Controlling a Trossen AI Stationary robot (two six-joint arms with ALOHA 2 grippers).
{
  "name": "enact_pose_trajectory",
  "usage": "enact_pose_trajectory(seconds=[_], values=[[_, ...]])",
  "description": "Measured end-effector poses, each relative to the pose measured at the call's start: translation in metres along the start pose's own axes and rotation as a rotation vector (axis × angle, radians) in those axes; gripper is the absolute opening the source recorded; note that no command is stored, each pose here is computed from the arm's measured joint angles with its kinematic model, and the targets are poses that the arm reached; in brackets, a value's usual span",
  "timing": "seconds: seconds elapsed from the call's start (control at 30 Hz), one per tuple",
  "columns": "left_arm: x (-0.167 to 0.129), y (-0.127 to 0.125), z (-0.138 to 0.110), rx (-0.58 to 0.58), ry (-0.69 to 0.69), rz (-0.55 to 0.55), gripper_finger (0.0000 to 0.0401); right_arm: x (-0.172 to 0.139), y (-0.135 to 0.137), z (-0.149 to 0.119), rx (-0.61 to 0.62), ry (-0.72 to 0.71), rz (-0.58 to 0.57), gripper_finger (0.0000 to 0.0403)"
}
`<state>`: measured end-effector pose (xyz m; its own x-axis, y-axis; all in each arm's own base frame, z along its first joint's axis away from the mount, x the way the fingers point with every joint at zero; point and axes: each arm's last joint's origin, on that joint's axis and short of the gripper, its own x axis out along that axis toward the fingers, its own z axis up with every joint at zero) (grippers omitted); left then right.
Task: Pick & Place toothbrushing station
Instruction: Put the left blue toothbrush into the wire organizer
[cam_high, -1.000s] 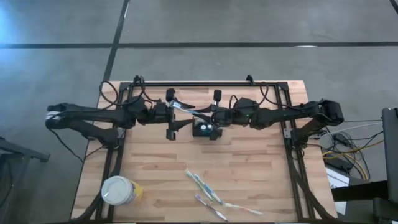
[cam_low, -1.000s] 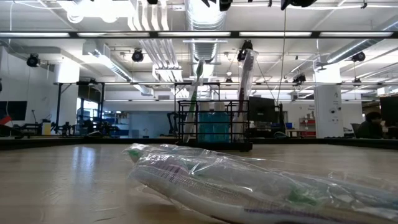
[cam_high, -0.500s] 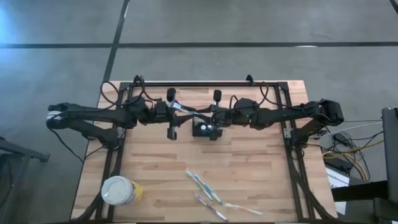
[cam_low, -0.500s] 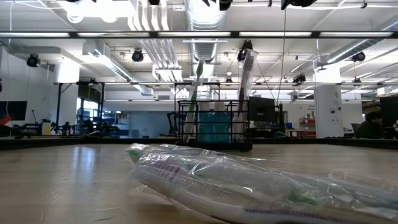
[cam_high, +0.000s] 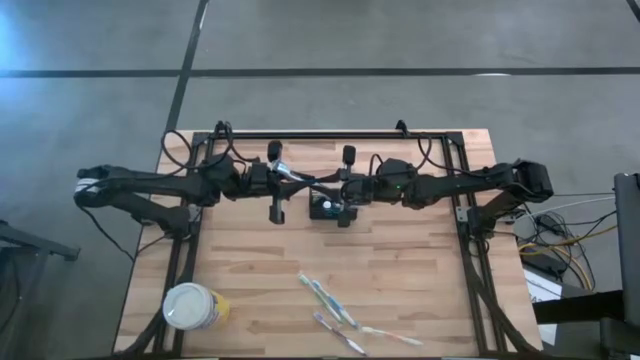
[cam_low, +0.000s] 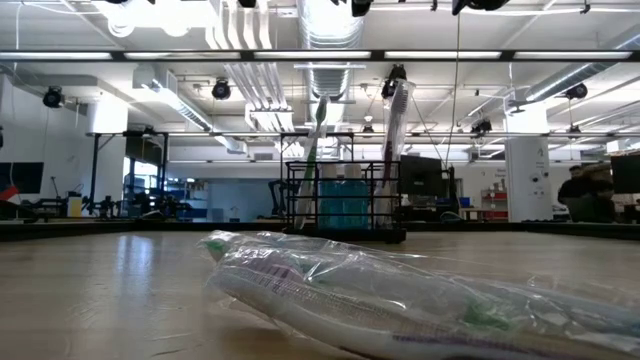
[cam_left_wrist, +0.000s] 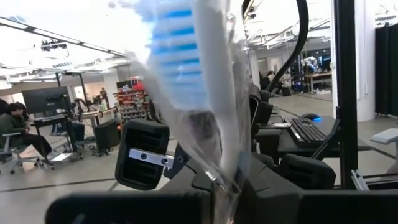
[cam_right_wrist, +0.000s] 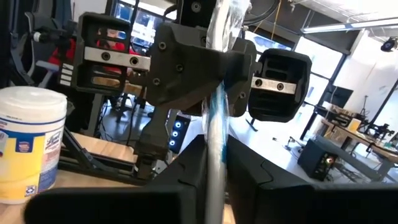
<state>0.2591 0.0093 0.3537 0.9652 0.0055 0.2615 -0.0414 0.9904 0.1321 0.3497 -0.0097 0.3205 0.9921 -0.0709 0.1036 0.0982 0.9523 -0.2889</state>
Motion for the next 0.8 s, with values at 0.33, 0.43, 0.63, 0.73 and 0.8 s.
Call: enact_pose_trajectory(seconds=[0.33,0.43,0.63,0.73,0.8], values=[[-0.006,0.0,0.002,-0.007,0.043,-0.017,0.0022,-0.013,-0.004,0.009,0.087,0.063,0.018,0.0187],[-0.012,0.0,0.008,-0.006,0.046,-0.017,0.0022,-0.022,-0.007,0.017,0.106,0.083,0.022,0.0212],[-0.035,0.001,0.023,-0.006,0.092,-0.02,0.0022,-0.053,-0.012,0.031,0.144,0.111,0.028,0.0231],[-0.053,0.001,0.028,-0.004,0.143,-0.027,0.0022,-0.074,-0.013,0.033,0.169,0.101,0.025,0.0231],[-0.065,0.001,0.029,-0.005,0.162,-0.029,0.0021,-0.089,-0.012,0.031,0.185,0.06,0.021,0.0222]])
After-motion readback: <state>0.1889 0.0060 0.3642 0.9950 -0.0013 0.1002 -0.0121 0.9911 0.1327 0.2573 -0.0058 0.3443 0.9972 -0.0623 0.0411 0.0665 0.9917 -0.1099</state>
